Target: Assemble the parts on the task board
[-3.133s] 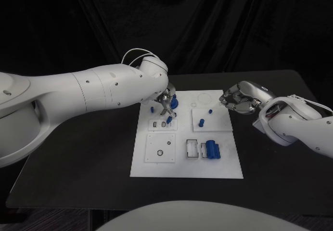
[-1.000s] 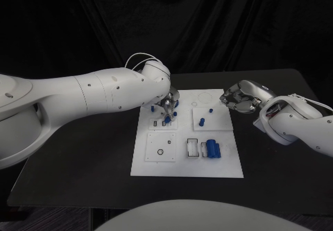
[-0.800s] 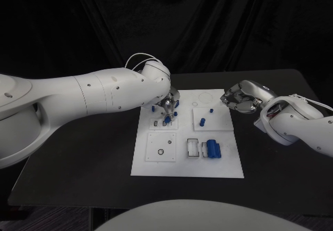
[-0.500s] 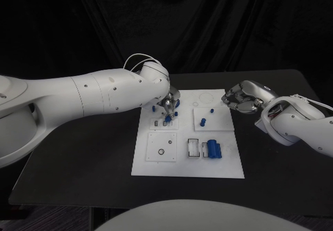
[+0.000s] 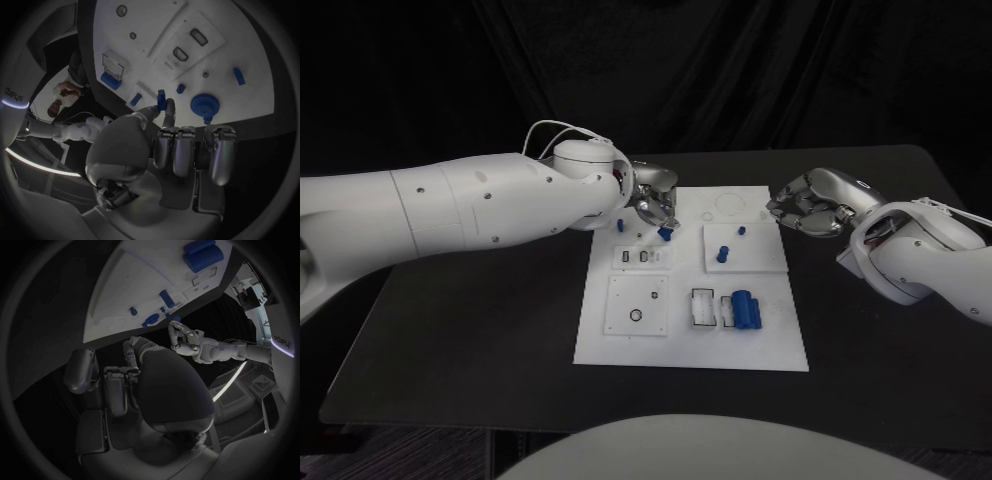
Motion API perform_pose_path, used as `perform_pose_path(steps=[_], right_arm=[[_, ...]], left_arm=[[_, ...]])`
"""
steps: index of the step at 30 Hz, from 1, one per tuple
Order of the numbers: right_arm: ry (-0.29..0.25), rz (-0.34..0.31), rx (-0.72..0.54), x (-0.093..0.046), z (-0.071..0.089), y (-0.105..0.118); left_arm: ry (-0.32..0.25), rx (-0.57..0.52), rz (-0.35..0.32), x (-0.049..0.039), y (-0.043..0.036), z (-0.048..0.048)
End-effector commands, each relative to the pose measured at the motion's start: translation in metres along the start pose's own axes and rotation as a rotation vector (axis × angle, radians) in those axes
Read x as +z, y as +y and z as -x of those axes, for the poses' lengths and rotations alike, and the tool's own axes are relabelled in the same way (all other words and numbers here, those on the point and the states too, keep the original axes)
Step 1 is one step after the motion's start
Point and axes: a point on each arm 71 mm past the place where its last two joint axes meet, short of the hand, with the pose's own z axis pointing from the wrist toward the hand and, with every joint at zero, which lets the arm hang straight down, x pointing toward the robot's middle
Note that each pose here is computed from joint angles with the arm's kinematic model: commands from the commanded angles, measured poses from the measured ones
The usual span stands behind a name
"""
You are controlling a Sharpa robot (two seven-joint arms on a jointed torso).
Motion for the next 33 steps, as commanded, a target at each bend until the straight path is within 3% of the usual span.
perform_pose_path(steps=[1, 6, 10, 15, 24, 29, 33], right_arm=[[0.005, -0.013, 0.000, -0.001, -0.001, -0.001], [0.009, -0.017, 0.001, -0.003, -0.002, -0.003], [0.013, -0.019, 0.002, -0.004, -0.003, -0.004], [0.013, -0.021, 0.002, -0.005, -0.004, -0.006], [0.016, -0.026, 0.005, -0.011, -0.005, -0.010], [0.017, -0.030, 0.006, -0.014, -0.005, -0.013], [0.017, -0.031, 0.008, -0.015, -0.005, -0.014]], left_arm=[[-0.214, -0.053, -0.142, -0.0103, -0.0049, 0.0121], [-0.357, -0.113, -0.209, -0.0288, 0.0059, 0.0168], [-0.429, -0.131, -0.265, -0.0405, 0.0106, 0.0073], [-0.476, -0.146, -0.316, -0.0479, 0.0164, -0.0129], [-0.555, -0.144, -0.405, -0.0493, 0.0278, -0.0655], [-0.555, -0.149, -0.413, -0.0465, 0.0325, -0.0904], [-0.546, -0.154, -0.406, -0.0445, 0.0358, -0.1020]])
